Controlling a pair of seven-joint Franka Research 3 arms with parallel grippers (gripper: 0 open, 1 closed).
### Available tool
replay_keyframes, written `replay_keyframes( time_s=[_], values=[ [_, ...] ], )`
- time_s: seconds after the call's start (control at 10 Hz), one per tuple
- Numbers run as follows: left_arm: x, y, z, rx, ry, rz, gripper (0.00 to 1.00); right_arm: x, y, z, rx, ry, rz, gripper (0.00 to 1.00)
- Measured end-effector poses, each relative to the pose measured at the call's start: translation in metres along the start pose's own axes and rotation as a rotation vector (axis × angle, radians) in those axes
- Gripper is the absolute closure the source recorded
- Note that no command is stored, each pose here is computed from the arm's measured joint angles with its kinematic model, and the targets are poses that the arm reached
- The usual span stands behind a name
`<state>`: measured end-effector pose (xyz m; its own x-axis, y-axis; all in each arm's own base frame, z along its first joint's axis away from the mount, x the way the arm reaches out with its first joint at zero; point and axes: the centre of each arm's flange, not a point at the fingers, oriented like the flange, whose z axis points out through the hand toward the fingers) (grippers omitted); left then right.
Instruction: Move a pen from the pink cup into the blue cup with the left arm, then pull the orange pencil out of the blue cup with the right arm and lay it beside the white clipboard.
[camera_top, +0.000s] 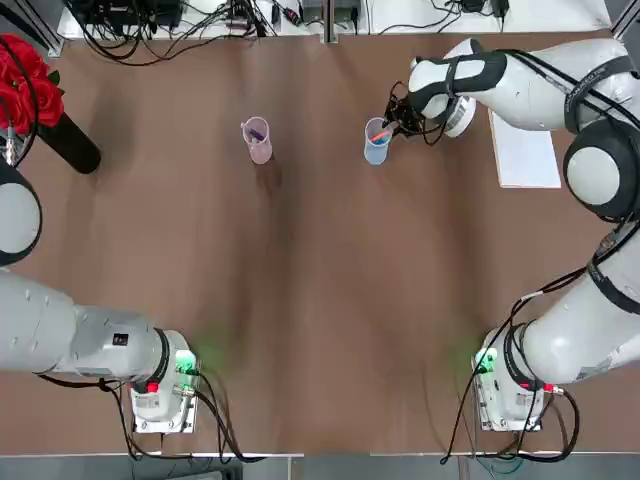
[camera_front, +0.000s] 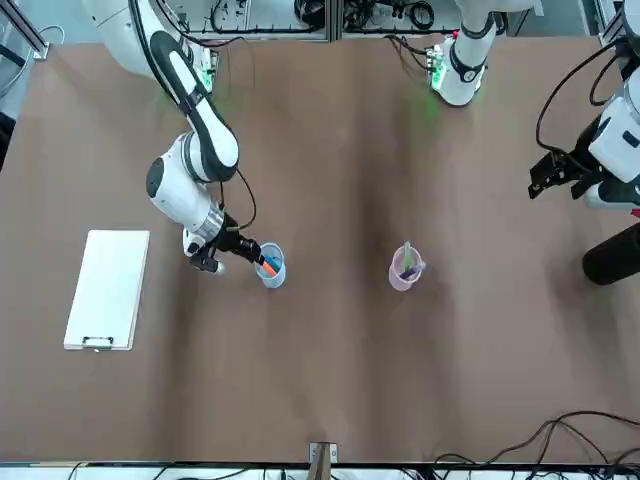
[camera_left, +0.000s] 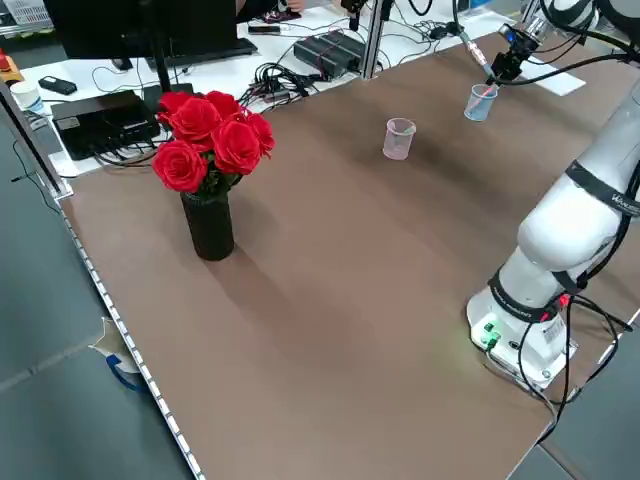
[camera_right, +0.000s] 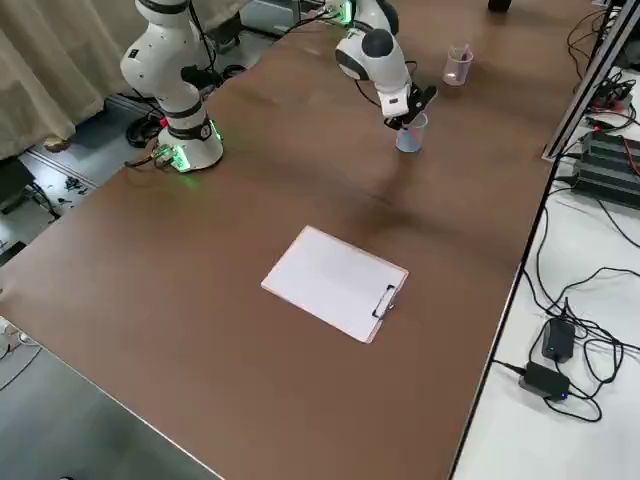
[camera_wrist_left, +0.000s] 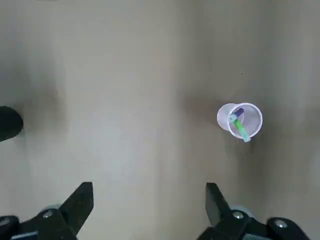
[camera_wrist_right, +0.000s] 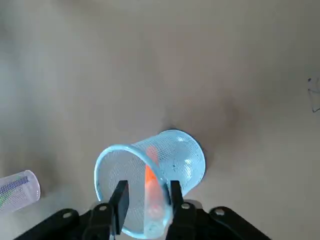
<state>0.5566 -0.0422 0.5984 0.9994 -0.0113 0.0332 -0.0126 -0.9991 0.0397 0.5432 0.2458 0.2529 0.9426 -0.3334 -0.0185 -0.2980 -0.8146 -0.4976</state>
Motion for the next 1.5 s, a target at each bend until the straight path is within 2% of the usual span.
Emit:
replay_keyframes(
  time_s=[0.2, 0.8, 1.5],
  values=[
    [-0.0003, 0.0011, 0.0019, 0.000, -0.004, -0.002, 0.01, 0.0002, 0.0006, 0.0000, 0.000, -0.002, 0.001, 0.63],
    [-0.0009, 0.0031, 0.0047, 0.001, -0.010, -0.004, 0.01, 0.0042, 0.0029, -0.0063, 0.002, -0.013, 0.008, 0.63],
    [-0.0010, 0.0046, 0.0051, 0.001, -0.011, -0.008, 0.00, 0.0038, 0.0038, -0.0063, 0.001, -0.015, 0.006, 0.73]
  ],
)
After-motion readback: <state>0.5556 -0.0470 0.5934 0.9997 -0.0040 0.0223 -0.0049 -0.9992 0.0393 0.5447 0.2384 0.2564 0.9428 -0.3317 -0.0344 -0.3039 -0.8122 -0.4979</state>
